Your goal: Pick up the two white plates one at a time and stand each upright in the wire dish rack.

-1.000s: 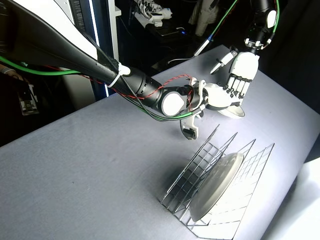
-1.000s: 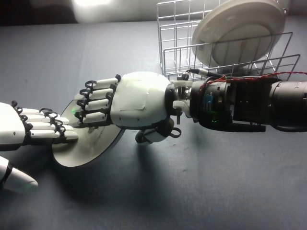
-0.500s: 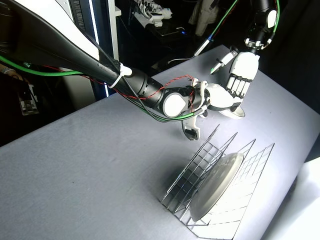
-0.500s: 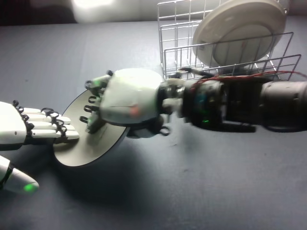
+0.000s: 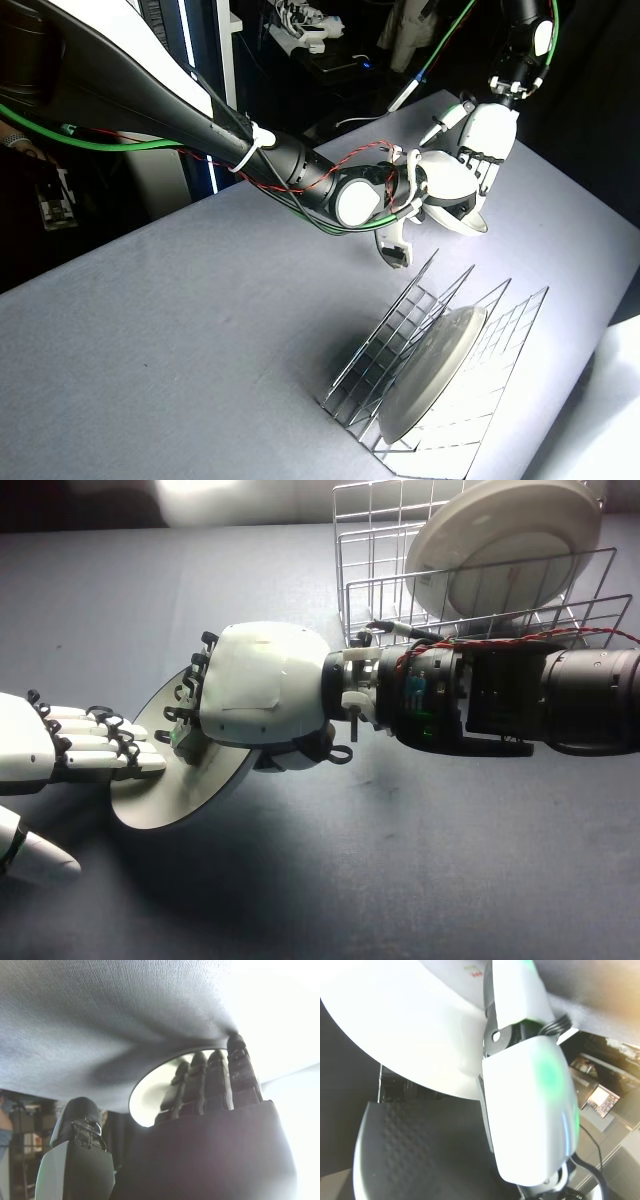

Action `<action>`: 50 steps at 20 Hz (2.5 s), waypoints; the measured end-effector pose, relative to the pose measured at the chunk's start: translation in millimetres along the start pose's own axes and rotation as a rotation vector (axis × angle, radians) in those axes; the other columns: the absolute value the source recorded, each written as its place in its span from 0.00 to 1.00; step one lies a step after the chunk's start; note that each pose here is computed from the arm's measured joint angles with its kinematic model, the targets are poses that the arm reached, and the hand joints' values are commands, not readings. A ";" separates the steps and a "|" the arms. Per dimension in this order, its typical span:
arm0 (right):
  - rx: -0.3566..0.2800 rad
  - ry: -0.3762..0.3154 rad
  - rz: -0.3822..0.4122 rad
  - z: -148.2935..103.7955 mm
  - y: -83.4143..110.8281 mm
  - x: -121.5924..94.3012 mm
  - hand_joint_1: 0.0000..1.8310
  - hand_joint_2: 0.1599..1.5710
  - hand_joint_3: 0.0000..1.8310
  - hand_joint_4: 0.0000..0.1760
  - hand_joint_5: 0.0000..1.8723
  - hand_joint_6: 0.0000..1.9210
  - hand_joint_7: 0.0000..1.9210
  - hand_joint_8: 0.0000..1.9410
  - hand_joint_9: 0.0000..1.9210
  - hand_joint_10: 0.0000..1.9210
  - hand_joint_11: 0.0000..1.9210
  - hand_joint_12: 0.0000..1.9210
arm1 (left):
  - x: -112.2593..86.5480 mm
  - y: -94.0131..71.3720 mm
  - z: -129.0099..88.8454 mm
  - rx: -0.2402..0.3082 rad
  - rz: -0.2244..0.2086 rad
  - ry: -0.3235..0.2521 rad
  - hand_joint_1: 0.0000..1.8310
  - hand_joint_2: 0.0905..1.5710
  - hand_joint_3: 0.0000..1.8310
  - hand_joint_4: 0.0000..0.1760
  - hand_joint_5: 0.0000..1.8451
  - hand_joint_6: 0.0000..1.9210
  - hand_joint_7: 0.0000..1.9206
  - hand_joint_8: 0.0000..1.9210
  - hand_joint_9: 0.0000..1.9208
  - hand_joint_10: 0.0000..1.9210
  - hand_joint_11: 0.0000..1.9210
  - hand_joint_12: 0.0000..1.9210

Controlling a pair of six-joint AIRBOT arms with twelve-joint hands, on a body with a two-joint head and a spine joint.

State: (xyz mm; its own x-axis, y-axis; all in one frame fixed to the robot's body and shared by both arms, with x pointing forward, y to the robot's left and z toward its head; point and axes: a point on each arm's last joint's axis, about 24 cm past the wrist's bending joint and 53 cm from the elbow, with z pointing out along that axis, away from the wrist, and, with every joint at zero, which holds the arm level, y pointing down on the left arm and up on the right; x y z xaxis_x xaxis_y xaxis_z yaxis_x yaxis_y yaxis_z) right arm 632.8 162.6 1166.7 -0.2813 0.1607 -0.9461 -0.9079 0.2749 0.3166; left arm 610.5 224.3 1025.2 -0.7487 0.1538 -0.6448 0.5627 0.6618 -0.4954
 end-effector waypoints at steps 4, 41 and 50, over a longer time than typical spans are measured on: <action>-0.009 -0.013 0.000 -3.8 -0.1 -4.2 0.76 0.64 0.00 0.00 0.53 0.47 0.57 0.39 0.55 0.52 0.51 0.53 | -14.1 -6.1 0.0 0.004 0.060 -0.009 0.00 0.71 0.00 0.00 0.00 0.00 0.00 0.00 0.00 0.00 0.00 0.00; 0.035 -0.314 0.407 -86.3 29.6 -144.9 0.76 0.63 0.00 0.00 0.55 0.42 0.58 0.36 0.58 0.49 0.54 0.51 | -126.4 -52.4 -82.9 0.023 0.257 -0.250 0.00 0.71 0.00 0.00 0.00 0.00 0.00 0.00 0.00 0.00 0.00 0.00; 0.129 -0.485 0.714 -121.5 -1.4 -196.5 0.76 0.63 0.00 0.00 0.56 0.43 0.58 0.35 0.57 0.49 0.56 0.51 | -125.2 -53.9 -82.3 0.033 0.246 -0.244 0.00 0.71 0.00 0.00 0.01 0.00 0.00 0.00 0.00 0.00 0.00 0.00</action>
State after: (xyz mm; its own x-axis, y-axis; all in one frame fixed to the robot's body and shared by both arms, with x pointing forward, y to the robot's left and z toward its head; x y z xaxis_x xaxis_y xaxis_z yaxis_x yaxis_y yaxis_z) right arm 651.6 15.5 1343.8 -0.5798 0.7130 -0.3944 -0.5144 0.0551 0.8558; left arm 645.0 229.7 1180.5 -0.4856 0.1230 -0.8655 0.7299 0.6019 -0.3240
